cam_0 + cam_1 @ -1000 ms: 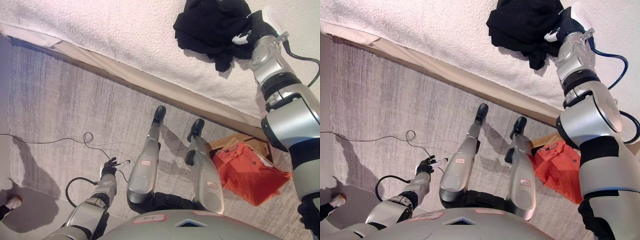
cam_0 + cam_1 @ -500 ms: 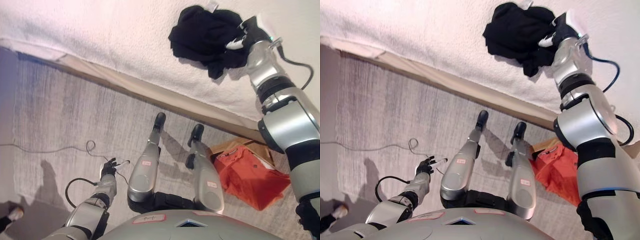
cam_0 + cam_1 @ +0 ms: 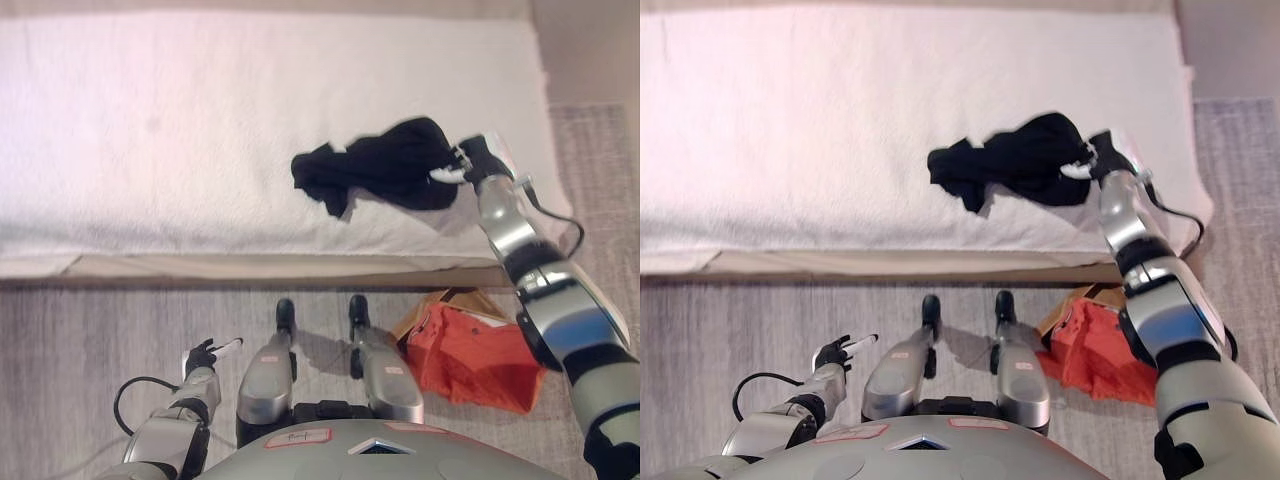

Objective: Put the clothes on the bed into the basket.

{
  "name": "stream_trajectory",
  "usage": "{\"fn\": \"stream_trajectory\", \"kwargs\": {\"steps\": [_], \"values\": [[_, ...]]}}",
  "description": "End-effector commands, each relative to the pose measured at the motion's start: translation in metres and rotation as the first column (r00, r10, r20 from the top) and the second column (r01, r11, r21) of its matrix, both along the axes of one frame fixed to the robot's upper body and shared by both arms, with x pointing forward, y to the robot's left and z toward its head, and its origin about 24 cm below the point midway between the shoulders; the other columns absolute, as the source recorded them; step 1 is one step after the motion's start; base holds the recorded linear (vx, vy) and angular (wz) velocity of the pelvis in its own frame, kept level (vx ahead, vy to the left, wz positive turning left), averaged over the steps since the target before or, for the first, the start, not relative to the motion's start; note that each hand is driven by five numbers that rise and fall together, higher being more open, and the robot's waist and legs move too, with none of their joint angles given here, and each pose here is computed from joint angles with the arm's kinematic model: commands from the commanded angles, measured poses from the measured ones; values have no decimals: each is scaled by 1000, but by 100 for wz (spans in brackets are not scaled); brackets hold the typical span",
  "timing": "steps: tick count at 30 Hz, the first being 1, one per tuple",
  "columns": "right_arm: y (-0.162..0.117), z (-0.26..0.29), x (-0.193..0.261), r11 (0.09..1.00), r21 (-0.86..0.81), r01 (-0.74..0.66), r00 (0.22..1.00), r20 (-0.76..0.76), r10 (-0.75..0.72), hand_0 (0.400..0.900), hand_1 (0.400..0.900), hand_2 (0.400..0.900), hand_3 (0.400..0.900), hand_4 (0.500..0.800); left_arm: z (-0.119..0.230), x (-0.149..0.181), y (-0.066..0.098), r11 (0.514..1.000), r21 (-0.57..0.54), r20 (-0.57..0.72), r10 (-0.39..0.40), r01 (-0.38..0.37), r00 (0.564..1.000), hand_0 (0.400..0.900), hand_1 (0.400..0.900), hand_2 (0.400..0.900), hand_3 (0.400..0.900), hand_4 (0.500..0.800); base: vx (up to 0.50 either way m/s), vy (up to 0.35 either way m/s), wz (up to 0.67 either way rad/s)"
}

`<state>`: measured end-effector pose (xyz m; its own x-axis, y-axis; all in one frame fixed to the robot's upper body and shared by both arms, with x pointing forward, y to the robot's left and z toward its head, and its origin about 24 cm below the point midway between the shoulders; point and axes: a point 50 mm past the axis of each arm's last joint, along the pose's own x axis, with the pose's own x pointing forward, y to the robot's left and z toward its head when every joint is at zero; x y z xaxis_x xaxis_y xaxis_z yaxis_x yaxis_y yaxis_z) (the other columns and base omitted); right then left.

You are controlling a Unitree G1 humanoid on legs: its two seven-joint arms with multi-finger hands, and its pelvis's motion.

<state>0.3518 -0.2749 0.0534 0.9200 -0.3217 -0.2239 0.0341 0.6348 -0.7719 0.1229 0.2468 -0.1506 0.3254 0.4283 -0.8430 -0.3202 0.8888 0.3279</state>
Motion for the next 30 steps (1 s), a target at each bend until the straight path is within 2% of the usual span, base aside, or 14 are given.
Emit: {"fn": "stream_trajectory", "kwargs": {"steps": [1,9,15,23,30], "values": [[-57,30,-15,985,-144,93,994,68,-84,400,400,400,400,500,-9,-43,9,999,36,-173,-25,32,985,900,900,900,900,800,74,0,-40],[-119,-3,-78,943,-168,288,950,-75,-303,400,400,400,400,500,-9,-41,7,995,23,-183,-89,95,979,900,900,900,900,800,53,6,-25],[-154,-28,-135,882,-174,438,867,-176,-466,400,400,400,400,500,-10,-45,8,993,22,-208,-113,120,972,900,900,900,900,800,19,-1,-16],[-178,-46,-194,797,-178,577,759,-244,-604,400,400,400,400,500,-9,-41,8,988,25,-211,-141,150,967,900,900,900,900,800,17,-4,-8],[-189,-58,-238,729,-198,655,663,-312,-680,400,400,400,400,500,-8,-38,9,982,36,-218,-175,187,960,900,900,900,900,800,0,0,0]]}}
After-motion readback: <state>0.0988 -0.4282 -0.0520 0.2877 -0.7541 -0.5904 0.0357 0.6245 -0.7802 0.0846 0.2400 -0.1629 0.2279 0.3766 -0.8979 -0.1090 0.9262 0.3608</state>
